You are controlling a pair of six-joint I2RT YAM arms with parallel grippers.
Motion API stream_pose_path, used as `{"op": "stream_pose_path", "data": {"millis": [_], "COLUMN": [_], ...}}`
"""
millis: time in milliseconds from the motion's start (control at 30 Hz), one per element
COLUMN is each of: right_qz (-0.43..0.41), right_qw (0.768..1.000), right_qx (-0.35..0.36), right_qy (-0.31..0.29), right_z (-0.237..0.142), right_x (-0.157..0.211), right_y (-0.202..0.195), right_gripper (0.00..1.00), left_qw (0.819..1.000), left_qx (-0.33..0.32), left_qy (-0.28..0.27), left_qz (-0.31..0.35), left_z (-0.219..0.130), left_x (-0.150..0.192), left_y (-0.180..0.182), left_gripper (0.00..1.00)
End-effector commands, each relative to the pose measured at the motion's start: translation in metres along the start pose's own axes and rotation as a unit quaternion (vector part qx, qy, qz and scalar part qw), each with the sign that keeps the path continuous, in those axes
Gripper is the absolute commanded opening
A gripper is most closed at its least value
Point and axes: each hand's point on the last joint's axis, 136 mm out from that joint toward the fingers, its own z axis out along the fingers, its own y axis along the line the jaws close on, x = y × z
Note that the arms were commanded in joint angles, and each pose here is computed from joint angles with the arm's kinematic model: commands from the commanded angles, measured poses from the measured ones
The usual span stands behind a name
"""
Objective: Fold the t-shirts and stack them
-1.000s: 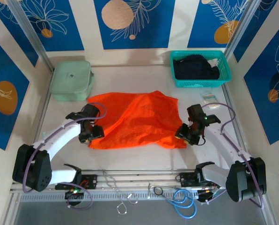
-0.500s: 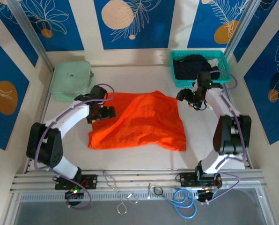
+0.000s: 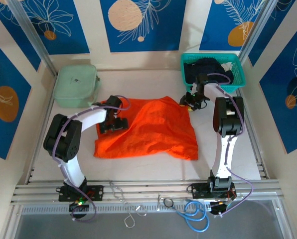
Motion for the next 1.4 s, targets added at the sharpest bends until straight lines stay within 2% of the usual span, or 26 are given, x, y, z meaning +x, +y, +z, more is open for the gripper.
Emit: {"op": "stream_pose_path", "data": {"millis": [0,67,267,467,567,633,800,1000,1067,1133,1200,1267,1367], "right_qz": [-0.030,-0.041,-0.100,-0.204,-0.259,-0.292,-0.362,-0.358,-0.353,-0.348,-0.339,-0.311,-0.228], "right_qw": [0.999,0.999,0.993,0.975,0.962,0.953,0.931,0.934,0.936,0.937,0.940,0.949,0.971], "right_qx": [-0.034,-0.032,-0.038,-0.047,-0.057,-0.058,-0.040,0.001,0.011,0.022,0.034,0.049,0.053], "right_qy": [-0.006,-0.011,-0.053,-0.078,-0.068,-0.058,-0.030,0.008,0.012,0.003,-0.013,-0.028,-0.043], "right_z": [-0.004,-0.012,-0.057,-0.080,-0.074,-0.066,-0.035,-0.005,-0.004,-0.014,-0.032,-0.055,-0.087], "right_x": [-0.009,-0.004,0.029,0.097,0.142,0.173,0.249,0.288,0.291,0.288,0.280,0.267,0.244], "right_y": [0.028,0.036,0.070,0.112,0.132,0.143,0.154,0.137,0.132,0.129,0.129,0.124,0.109], "right_gripper": [0.20,0.00,0.00,0.00,0.00,0.00,0.00,0.00,0.18,0.43,0.60,0.67,0.69], "left_qw": [1.000,1.000,1.000,0.999,0.999,0.998,0.997,0.994,0.994,0.994,0.994,0.995,0.995], "left_qx": [-0.013,-0.018,-0.030,-0.046,-0.052,-0.057,-0.066,-0.063,-0.058,-0.051,-0.045,-0.040,-0.036], "left_qy": [-0.003,0.000,0.001,-0.006,-0.012,-0.018,-0.050,-0.085,-0.093,-0.096,-0.097,-0.096,-0.094], "left_qz": [-0.001,0.001,0.003,0.005,0.006,0.007,0.011,0.011,0.011,0.009,0.008,0.006,0.002], "left_z": [0.008,0.010,0.012,0.010,0.005,-0.002,-0.031,-0.065,-0.073,-0.078,-0.082,-0.084,-0.084], "left_x": [0.000,0.001,0.003,0.002,-0.002,-0.007,-0.032,-0.058,-0.061,-0.060,-0.056,-0.051,-0.042], "left_y": [0.003,0.005,0.010,0.017,0.019,0.020,0.021,0.019,0.017,0.017,0.016,0.017,0.020], "left_gripper": [1.00,0.99,1.00,0.95,0.96,1.00,0.99,0.99,0.99,1.00,1.00,1.00,1.00]}}
